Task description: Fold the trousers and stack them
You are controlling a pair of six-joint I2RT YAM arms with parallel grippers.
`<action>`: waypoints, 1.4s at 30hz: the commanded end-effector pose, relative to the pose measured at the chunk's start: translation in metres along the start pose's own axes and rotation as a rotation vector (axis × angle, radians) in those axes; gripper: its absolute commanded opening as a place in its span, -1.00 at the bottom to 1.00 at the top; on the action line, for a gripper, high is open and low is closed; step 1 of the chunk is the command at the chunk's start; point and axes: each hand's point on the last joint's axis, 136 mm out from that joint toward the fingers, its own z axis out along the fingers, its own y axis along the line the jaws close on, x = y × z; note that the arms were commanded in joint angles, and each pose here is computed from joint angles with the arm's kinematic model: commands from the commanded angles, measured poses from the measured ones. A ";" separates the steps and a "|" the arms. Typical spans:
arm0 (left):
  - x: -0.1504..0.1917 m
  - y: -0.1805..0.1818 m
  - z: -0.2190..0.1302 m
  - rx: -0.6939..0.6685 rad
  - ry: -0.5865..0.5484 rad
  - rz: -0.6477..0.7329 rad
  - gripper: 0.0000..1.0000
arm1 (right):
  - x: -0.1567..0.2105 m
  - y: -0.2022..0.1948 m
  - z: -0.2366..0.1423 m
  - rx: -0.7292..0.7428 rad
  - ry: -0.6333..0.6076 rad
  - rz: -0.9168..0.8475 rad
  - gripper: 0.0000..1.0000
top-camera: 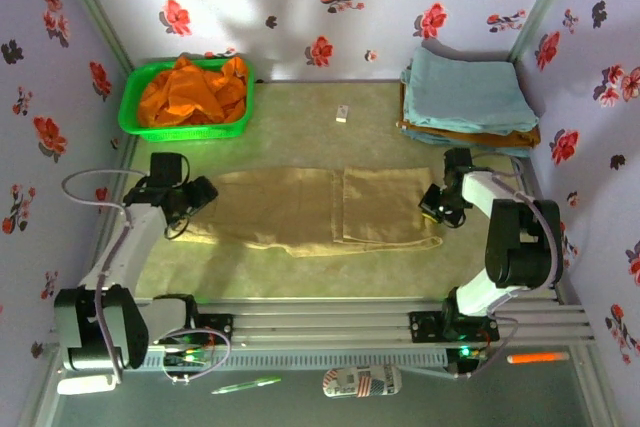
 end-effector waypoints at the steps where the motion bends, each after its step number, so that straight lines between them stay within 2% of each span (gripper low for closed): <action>1: 0.003 0.013 0.003 -0.009 0.021 -0.089 0.72 | -0.008 -0.012 -0.009 0.056 -0.062 0.036 -1.00; 8: 0.014 0.021 0.017 -0.027 0.057 -0.090 0.70 | -0.047 -0.045 -0.062 0.159 -0.223 0.133 -1.00; 14: 0.039 0.018 0.039 0.022 0.137 -0.092 0.56 | -0.069 -0.016 -0.120 0.156 -0.334 0.052 -1.00; 16: 0.045 0.018 0.044 0.027 0.148 -0.084 0.46 | -0.066 0.008 -0.134 0.147 -0.358 -0.035 -1.00; 18: 0.049 0.020 0.047 0.024 0.151 -0.078 0.24 | -0.056 0.040 -0.146 0.105 -0.361 -0.108 -1.00; 25: 0.054 0.026 0.057 0.010 0.158 -0.056 -0.78 | 0.014 0.168 -0.185 -0.050 -0.407 -0.393 -1.00; 28: 0.056 0.024 0.062 0.021 0.168 -0.041 -0.99 | 0.054 0.225 -0.192 -0.130 -0.398 -0.506 -1.00; 34: 0.062 0.016 0.071 0.055 0.195 -0.018 -1.00 | 0.132 0.319 -0.177 -0.231 -0.341 -0.679 -1.00; 42: 0.077 0.009 0.084 0.067 0.233 -0.012 -1.00 | 0.211 0.395 -0.125 -0.286 -0.226 -0.796 -1.00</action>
